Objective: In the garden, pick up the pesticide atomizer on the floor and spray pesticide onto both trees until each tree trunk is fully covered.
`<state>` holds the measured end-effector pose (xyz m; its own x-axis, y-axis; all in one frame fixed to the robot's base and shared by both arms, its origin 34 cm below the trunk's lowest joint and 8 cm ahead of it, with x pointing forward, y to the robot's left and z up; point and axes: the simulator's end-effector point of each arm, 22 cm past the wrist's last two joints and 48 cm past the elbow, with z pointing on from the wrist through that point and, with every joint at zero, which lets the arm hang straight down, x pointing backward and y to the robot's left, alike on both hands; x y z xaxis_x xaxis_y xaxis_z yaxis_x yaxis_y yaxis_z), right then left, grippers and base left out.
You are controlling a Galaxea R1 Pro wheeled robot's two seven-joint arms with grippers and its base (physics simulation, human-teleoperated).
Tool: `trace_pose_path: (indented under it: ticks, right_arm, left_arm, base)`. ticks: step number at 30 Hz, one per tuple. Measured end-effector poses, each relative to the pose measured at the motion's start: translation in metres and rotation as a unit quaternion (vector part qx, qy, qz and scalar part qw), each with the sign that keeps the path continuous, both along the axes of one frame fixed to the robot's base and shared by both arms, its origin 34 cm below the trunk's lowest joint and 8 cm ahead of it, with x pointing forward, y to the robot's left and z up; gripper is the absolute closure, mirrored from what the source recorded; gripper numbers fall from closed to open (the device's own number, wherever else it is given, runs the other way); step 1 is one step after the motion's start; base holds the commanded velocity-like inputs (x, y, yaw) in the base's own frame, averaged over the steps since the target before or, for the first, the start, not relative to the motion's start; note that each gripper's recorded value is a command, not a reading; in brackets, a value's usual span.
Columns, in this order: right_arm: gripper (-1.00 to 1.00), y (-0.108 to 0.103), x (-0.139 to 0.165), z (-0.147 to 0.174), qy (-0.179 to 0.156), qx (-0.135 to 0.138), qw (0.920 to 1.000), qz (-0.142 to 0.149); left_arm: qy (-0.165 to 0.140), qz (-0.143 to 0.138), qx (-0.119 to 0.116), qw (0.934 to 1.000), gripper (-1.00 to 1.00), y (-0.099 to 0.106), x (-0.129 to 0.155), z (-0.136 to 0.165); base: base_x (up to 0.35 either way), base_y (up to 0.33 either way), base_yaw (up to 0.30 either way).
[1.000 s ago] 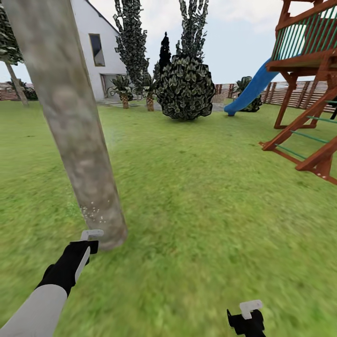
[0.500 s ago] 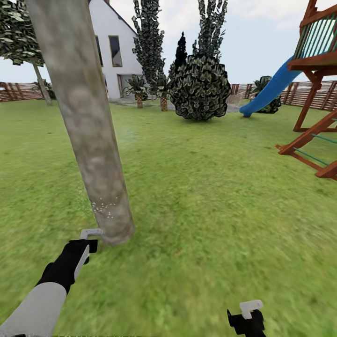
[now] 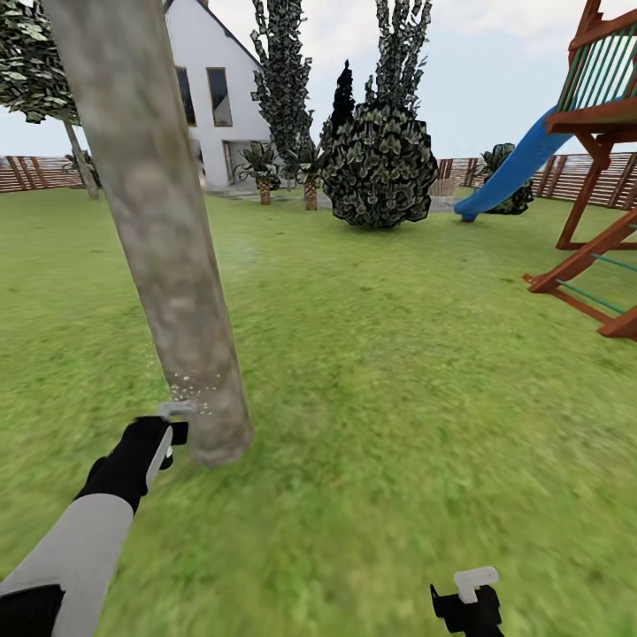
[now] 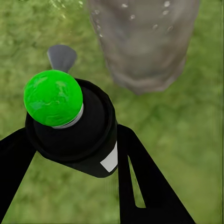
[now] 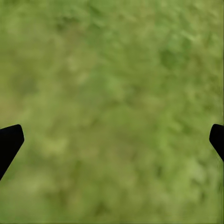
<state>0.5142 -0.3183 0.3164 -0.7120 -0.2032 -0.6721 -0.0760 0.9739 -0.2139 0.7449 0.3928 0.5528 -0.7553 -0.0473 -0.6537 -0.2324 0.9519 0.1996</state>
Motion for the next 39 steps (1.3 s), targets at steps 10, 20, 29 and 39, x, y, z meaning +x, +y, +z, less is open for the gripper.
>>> trace_pose_path:
  ticks: [10,20,29,39]
  right_arm:
    - [-1.00,0.0018,0.0001,-0.0004,0.000,0.001,1.0000,0.000]
    - [-1.00,0.0023,0.0001,-0.0004,0.000,0.001,1.0000,0.000]
    - [-1.00,0.0000,0.0000,-0.0001,0.000,0.000,1.0000,0.000]
    - [-1.00,0.0012,0.0001,-0.0001,0.000,0.001,1.0000,0.000]
  left_arm:
    - [0.000,0.001,0.000,1.0000,1.00,0.0015,0.0000,0.0000]
    - [0.000,0.000,-0.002,1.0000,1.00,-0.0012,0.0003,-0.0004]
    - [0.000,0.000,-0.001,1.0000,1.00,-0.0006,0.0000,-0.0002]
    - [0.001,0.000,-0.001,1.0000,1.00,-0.0010,-0.0007,-0.0010]
  base:
    - [0.053,-0.249,0.053]
    - [-0.008,-0.274,0.203]
    - [0.057,-0.268,0.002]
    - [0.223,-0.177,0.121]
